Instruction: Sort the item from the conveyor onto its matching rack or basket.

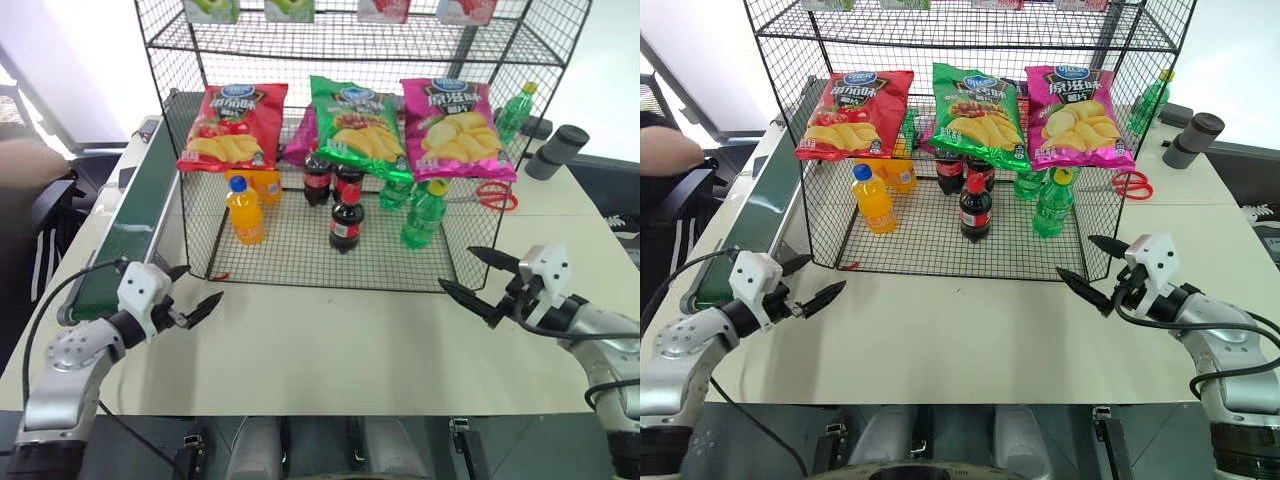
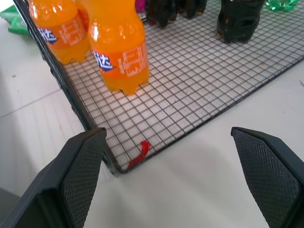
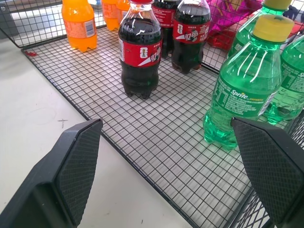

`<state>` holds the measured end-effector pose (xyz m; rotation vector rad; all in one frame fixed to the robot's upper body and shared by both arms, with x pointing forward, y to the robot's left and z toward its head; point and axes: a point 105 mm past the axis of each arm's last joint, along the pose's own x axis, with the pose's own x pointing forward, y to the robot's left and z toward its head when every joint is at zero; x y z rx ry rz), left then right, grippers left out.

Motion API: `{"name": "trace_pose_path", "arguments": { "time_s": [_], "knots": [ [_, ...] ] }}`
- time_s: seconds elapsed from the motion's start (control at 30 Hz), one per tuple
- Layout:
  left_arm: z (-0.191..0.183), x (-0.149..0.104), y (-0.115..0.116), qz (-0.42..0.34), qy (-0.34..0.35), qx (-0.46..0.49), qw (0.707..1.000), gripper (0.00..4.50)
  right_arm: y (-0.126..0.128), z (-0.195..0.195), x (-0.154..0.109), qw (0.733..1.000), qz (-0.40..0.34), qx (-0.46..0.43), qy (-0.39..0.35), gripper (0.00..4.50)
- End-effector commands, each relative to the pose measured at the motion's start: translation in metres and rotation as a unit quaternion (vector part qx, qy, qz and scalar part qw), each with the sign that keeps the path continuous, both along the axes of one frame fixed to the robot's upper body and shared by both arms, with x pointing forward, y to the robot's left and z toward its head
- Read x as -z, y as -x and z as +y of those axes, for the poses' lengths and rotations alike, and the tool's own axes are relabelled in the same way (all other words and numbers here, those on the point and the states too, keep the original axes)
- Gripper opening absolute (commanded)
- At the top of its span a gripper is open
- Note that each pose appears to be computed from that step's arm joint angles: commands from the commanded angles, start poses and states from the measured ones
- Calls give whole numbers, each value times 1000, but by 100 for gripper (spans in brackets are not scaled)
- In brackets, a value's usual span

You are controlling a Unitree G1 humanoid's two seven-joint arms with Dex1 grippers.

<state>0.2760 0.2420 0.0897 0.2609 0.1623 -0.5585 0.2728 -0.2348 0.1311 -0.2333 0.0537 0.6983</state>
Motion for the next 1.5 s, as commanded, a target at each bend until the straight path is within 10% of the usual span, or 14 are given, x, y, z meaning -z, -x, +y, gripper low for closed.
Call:
{"name": "trace_pose_path", "arguments": {
  "time_s": [0.03,1.5],
  "knots": [
    [0,-15,1,-32,-6,1,999,450,5,0,-5,1000,-15,-3,-4,449],
    [11,-35,-12,-46,-16,-7,999,450,-15,18,-24,999,-31,-8,-11,449]
  ]
}}
